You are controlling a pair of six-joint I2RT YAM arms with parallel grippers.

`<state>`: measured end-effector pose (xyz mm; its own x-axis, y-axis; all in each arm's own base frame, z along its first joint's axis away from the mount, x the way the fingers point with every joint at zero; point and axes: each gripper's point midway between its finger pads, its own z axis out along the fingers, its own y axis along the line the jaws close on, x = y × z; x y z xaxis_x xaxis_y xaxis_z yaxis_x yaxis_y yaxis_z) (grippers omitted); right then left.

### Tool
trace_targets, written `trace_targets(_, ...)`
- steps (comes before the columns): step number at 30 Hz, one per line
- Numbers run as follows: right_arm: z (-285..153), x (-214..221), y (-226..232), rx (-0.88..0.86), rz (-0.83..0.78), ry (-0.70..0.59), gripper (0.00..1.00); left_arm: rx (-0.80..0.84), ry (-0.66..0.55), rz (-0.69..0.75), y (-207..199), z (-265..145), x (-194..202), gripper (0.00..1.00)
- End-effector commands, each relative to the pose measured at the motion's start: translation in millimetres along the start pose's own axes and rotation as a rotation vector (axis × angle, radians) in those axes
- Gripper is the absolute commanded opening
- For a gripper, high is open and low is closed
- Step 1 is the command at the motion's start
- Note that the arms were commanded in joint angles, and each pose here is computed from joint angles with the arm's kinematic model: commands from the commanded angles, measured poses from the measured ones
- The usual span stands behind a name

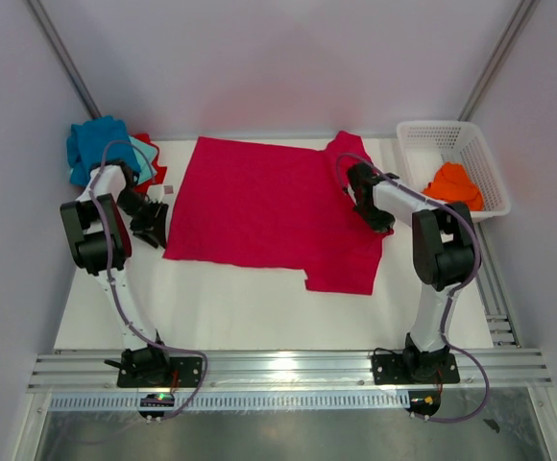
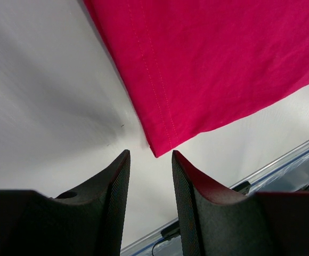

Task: Fold and stack the t-shirts
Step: Flatten the tshirt out

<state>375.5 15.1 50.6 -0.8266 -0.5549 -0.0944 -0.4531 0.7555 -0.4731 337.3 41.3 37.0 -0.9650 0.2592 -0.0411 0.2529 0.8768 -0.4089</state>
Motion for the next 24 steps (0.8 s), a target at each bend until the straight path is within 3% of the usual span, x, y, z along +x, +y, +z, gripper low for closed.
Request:
trace_targets(1,9.6,12.2,-11.6,0.048,0.028,0.091,0.09,0.027,-0.013,0.006,-2.8,-0.3,-3.2,0.39)
trace_targets(7,18.7,28.7,0.6,-0.005,0.024,0.164,0.06,0.026,-0.003,0.020,-4.6,-3.5,0.4,0.39)
trace_targets(10,19.7,40.5,3.4,-0.018,0.045,0.185,0.10,0.028,-0.010,0.028,-7.0,-5.1,0.1,0.39)
trace_targets(11,20.6,38.1,1.5,-0.010,0.062,0.168,0.21,0.031,-0.011,0.026,-7.6,-4.7,0.2,0.39)
trace_targets(12,18.8,36.9,-1.2,0.002,0.068,0.157,0.49,0.033,-0.011,0.025,-8.2,-5.1,0.3,0.39)
trace_targets(14,18.6,33.3,-9.3,0.045,0.079,0.146,0.86,0.039,-0.011,0.023,-8.7,-4.5,0.0,0.39)
trace_targets(15,17.3,30.4,-13.6,0.062,0.083,0.133,0.99,0.042,-0.011,0.022,-9.3,-4.1,0.1,0.39)
trace_targets(20,-1.5,-1.1,-40.6,0.148,0.166,-0.053,1.00,0.049,-0.007,0.019,-10.0,-3.5,0.5,0.39)
trace_targets(24,-22.1,-17.6,-40.8,0.076,0.152,-0.154,0.99,0.062,-0.035,0.026,-14.2,-7.9,-3.8,0.39)
